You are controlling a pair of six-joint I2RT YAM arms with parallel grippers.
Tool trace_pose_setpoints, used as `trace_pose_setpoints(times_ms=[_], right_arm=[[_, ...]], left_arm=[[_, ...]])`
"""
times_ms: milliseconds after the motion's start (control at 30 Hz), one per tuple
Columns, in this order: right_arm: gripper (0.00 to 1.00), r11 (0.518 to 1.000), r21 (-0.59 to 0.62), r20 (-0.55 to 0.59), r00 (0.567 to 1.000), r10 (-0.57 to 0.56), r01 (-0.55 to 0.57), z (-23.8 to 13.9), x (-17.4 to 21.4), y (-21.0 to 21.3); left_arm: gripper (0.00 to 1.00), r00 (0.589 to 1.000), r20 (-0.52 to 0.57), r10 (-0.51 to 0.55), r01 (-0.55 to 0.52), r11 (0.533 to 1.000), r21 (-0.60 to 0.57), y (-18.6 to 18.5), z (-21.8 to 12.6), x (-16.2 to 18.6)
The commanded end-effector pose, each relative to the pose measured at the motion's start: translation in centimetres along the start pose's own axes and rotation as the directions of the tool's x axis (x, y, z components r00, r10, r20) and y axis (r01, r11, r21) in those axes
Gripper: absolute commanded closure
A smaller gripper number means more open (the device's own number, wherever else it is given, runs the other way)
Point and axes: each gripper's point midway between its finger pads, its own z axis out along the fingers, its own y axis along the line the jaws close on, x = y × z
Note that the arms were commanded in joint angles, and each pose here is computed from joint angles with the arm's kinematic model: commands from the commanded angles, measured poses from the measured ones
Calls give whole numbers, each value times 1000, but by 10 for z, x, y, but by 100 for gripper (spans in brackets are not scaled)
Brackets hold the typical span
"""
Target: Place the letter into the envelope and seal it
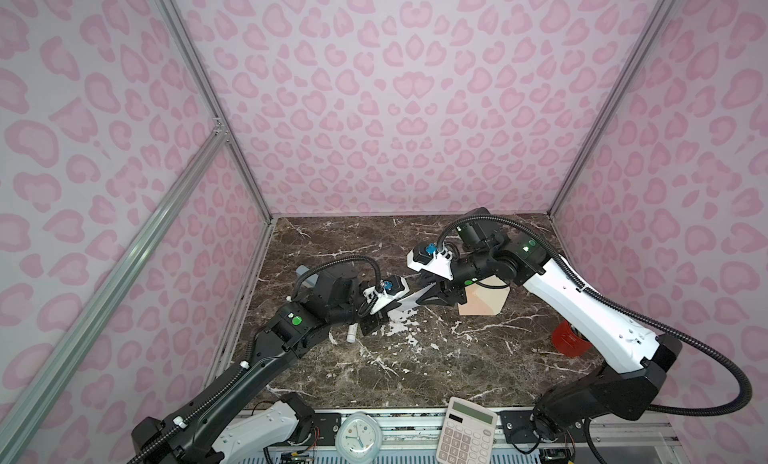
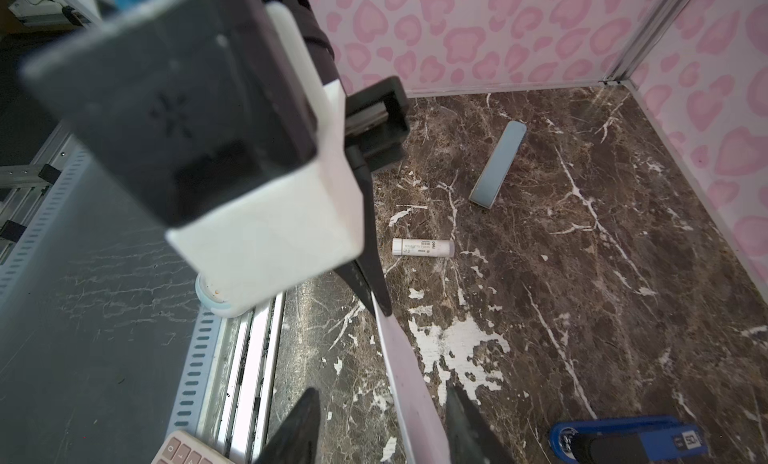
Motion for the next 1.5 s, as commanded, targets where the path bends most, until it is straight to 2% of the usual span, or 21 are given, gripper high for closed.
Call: trace_pose_setpoints(times_ms=[0, 100, 200, 300, 367, 533, 633, 667, 767, 967, 1133, 1200, 1233, 1400, 1467], right_arm=[[50, 1000, -23, 8, 1000, -9, 9, 8, 0, -2], [54, 999, -37, -6, 1000, -9, 9, 13, 4, -3], [63, 999, -44, -8, 1000, -13, 13, 16, 5, -4], [81, 999, -52, -7, 1000, -11, 10, 17, 5, -4], [100, 998, -59, 0, 1000, -11, 11, 17, 4, -3], [98, 997, -73, 18, 1000, -5, 6, 16, 0, -1], [71, 996, -88, 39, 999, 3, 0, 16, -5, 1], [70, 996, -89, 44, 999, 4, 0, 16, -6, 1], [76, 996, -93, 57, 998, 6, -1, 17, -9, 2], [100, 993, -119, 60, 998, 12, -5, 23, -10, 7], [98, 992, -126, 47, 999, 16, -10, 25, -7, 9], [82, 993, -115, 45, 999, 11, -5, 25, -7, 9], [80, 994, -111, 42, 999, 9, -4, 25, -6, 8], [85, 993, -115, 29, 1000, 8, -5, 29, -4, 9], [97, 993, -118, 30, 1000, 7, -4, 30, -4, 9]], left_arm=[[96, 999, 51, 6, -6, 1000, 10, -1, -4, -13], [96, 998, 65, 0, -2, 1000, 21, -3, -5, -17], [96, 998, 69, -7, 5, 1000, 28, -4, -5, -18], [96, 998, 69, -7, 5, 1000, 30, -4, -4, -18], [96, 998, 68, -7, 6, 1000, 28, -3, -4, -18], [96, 998, 67, -10, 8, 1000, 30, -4, -3, -17], [96, 997, 70, -12, 10, 999, 30, -3, -3, -18], [96, 997, 72, -13, 11, 999, 32, -4, -3, -19], [96, 997, 74, -16, 13, 999, 36, -4, -3, -19], [96, 996, 83, -22, 19, 999, 38, -5, -4, -21], [96, 995, 92, -27, 24, 999, 34, -4, -5, -23], [96, 995, 97, -27, 24, 999, 33, -4, -6, -24], [96, 995, 97, -28, 25, 999, 33, -4, -6, -24], [96, 994, 108, -30, 26, 999, 35, -4, -7, -27], [96, 994, 108, -32, 29, 999, 37, -4, -7, -27]])
